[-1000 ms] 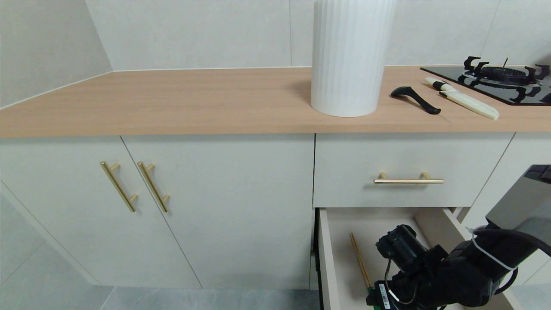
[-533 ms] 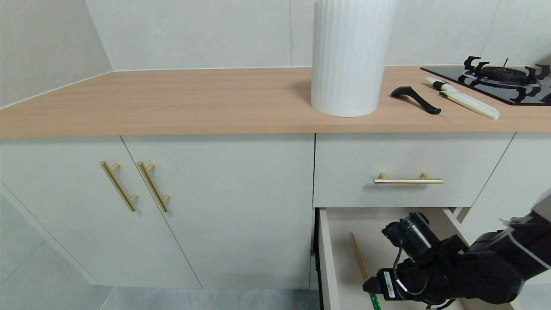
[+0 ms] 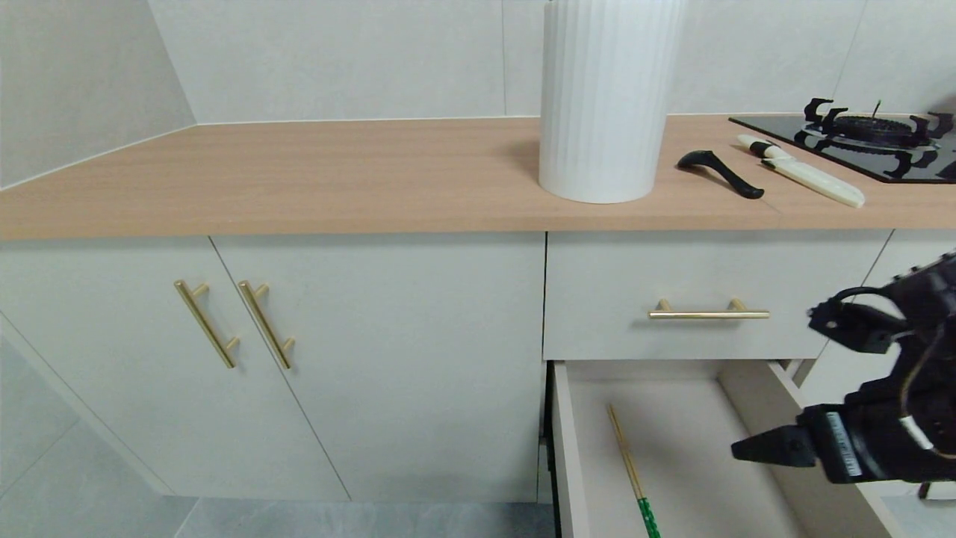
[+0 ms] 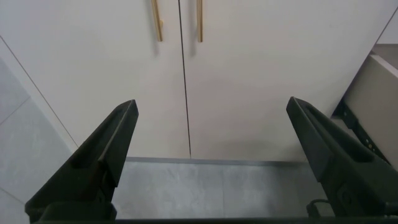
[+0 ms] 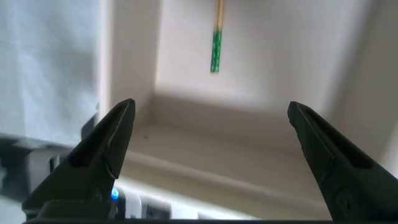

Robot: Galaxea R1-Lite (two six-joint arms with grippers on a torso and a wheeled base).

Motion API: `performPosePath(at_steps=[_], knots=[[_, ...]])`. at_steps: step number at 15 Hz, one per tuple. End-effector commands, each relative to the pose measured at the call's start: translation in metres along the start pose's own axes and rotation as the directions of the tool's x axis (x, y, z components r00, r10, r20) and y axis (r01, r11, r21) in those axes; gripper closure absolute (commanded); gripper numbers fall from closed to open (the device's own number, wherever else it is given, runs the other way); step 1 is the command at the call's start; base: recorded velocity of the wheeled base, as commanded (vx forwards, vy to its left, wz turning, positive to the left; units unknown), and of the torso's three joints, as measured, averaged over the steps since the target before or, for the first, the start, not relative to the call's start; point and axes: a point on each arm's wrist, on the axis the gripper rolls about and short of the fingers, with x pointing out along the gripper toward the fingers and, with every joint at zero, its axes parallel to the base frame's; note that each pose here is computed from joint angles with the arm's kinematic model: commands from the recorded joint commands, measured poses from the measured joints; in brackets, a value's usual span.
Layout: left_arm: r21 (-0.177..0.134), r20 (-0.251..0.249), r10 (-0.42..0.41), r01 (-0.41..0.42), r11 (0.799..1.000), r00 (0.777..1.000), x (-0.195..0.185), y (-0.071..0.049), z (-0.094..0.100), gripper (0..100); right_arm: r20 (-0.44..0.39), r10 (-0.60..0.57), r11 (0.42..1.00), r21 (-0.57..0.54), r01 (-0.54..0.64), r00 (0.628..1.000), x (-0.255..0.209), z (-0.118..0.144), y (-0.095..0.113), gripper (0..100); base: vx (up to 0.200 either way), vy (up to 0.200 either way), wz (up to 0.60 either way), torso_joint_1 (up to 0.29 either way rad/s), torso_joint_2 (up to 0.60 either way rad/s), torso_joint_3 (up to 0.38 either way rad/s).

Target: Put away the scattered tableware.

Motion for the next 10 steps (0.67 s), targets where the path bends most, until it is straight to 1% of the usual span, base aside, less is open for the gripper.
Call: performPosePath(at_steps=[1, 3, 6, 8, 10], knots=[[0.0, 0.0, -0.001, 0.001, 1.0, 1.0, 0.0, 0.0, 0.0, 0, 0.171, 0.02, 1.0, 0.002, -0.02, 0.985, -0.0483, -0.0019, -0.0113, 0, 0.0, 0.0, 0.0, 0.0, 0.0, 0.0], [0.0, 0.0, 0.001, -0.001, 1.0, 1.0, 0.0, 0.0, 0.0, 0, 0.176, 0.009, 1.0, 0.008, -0.011, 0.984, -0.0485, -0.0011, -0.0133, 0, 0.0, 0.0, 0.0, 0.0, 0.0, 0.0], [0.0, 0.0, 0.001, -0.001, 1.0, 1.0, 0.0, 0.0, 0.0, 0, 0.173, 0.01, 0.999, -0.039, -0.003, 0.985, -0.0484, -0.0044, -0.0142, 0, 0.0, 0.0, 0.0, 0.0, 0.0, 0.0], [0.0, 0.0, 0.001, -0.001, 1.0, 1.0, 0.0, 0.0, 0.0, 0, 0.174, 0.007, 0.999, -0.04, 0.0, 0.985, -0.0483, -0.005, -0.0144, 0, 0.0, 0.0, 0.0, 0.049, -0.27, -0.222], [0.0, 0.0, 0.001, -0.001, 1.0, 1.0, 0.0, 0.0, 0.0, 0, 0.174, 0.007, 0.999, -0.04, 0.0, 0.985, -0.0484, -0.0054, -0.0145, 0, 0.0, 0.0, 0.0, 0.1, -0.22, -0.298]])
